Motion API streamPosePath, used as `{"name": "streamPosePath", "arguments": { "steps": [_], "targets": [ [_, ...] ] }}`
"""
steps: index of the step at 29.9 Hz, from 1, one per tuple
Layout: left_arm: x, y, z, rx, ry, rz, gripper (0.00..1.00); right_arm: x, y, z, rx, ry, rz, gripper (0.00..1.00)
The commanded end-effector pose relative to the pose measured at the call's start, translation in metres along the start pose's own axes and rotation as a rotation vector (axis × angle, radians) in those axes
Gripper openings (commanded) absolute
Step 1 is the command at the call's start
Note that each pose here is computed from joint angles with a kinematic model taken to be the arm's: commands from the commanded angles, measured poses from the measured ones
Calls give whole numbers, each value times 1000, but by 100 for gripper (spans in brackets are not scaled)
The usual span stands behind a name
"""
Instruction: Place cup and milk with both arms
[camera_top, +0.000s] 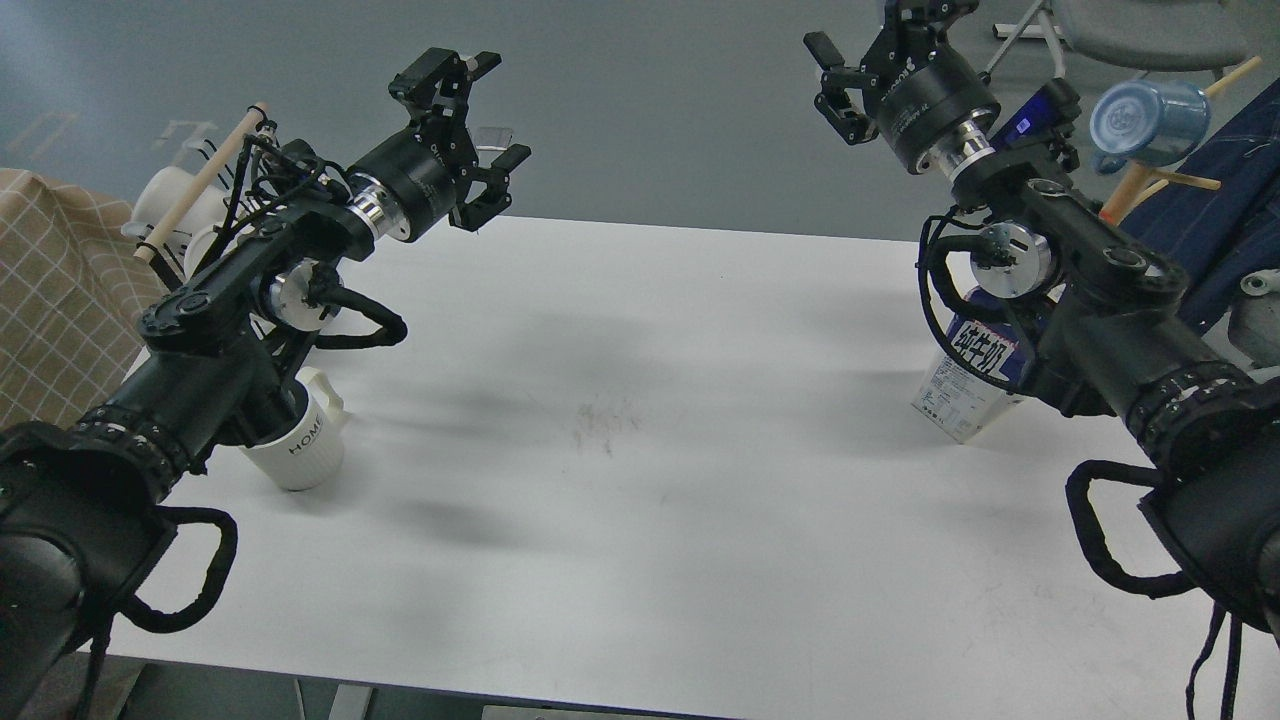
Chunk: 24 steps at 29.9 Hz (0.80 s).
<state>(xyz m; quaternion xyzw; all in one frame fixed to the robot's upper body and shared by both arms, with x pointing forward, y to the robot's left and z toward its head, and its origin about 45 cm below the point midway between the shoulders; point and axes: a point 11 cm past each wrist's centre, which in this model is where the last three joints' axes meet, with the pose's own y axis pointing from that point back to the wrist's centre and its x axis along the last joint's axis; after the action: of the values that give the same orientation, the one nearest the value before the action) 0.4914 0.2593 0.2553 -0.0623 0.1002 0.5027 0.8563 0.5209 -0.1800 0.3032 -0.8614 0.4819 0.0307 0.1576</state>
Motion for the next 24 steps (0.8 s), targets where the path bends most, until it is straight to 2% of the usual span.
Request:
{"name": "streamPosePath", "arguments": {
  "steps": [1, 10, 24],
  "targets": [
    [3, 1, 2, -9, 4, 7, 98, 3, 6, 9, -14, -8, 10, 100],
    [-21, -7, 19, -77, 28, -67, 98, 0, 2, 4, -4, -8, 3, 100],
    [-21, -5, 25, -101, 40, -72, 98, -1, 0, 2, 1, -8, 0, 100]
  ]
}}
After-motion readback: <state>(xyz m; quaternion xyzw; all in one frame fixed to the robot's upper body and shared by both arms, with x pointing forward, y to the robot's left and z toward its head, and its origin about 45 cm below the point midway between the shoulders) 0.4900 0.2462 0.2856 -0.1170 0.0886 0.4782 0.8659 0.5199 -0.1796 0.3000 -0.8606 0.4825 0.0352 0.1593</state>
